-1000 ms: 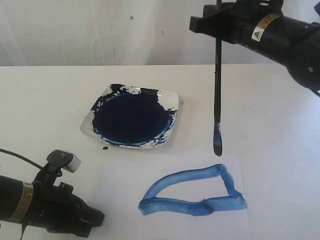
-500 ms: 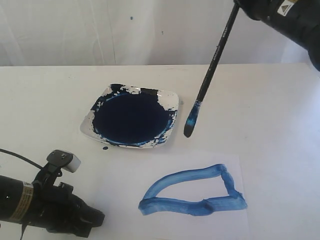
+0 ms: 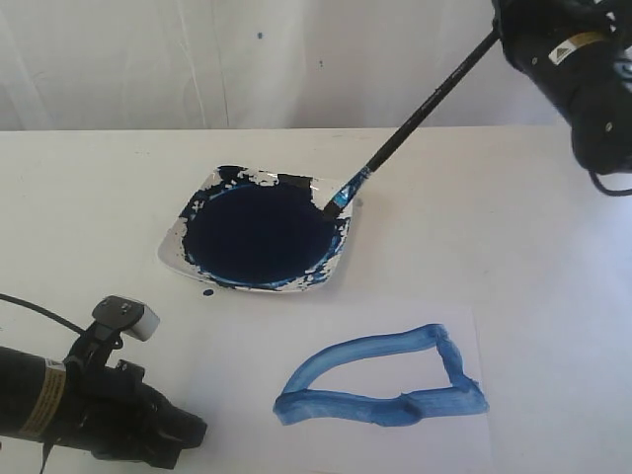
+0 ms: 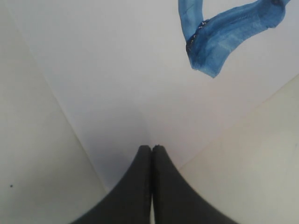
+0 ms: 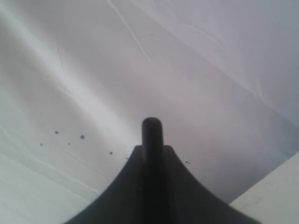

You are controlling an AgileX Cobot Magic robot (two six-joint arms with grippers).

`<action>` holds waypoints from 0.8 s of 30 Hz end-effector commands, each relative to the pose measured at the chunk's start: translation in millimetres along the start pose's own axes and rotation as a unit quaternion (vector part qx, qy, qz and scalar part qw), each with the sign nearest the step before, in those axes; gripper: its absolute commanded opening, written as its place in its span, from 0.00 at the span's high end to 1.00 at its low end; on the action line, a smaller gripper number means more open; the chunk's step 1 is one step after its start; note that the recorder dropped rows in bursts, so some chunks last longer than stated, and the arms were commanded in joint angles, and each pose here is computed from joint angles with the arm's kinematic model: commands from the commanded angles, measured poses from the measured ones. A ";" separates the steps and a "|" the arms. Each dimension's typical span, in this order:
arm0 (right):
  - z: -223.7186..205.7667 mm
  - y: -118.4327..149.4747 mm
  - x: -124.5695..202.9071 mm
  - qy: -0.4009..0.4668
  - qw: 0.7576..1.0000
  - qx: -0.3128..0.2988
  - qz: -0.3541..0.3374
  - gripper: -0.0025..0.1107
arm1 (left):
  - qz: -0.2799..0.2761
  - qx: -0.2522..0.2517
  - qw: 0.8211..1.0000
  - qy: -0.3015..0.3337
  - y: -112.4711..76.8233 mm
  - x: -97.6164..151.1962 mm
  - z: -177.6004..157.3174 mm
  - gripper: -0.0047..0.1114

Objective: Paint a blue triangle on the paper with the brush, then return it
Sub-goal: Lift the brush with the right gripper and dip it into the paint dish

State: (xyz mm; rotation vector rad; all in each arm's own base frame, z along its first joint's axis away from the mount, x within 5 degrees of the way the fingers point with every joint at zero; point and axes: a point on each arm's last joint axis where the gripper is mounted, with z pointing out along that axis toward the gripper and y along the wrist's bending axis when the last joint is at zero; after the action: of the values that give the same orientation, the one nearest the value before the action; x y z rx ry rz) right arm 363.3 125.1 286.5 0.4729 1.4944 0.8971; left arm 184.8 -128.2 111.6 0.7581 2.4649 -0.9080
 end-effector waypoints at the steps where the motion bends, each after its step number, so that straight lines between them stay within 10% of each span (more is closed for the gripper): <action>1: 19.9 -22.5 17.5 -0.010 0.998 -0.001 0.064 0.98 | 0.010 -0.010 1.000 0.012 0.6 3.0 0.7 0.96; 24: 100.3 -84.1 81.1 0.030 0.988 0.055 0.143 0.98 | 0.010 -0.010 1.000 0.012 0.6 3.0 0.7 0.96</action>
State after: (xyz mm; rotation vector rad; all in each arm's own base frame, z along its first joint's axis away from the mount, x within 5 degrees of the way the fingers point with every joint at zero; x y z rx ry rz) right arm 463.3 161.6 182.1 0.7431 1.5402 1.0724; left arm 184.8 -128.2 111.6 0.7581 2.4649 -0.9080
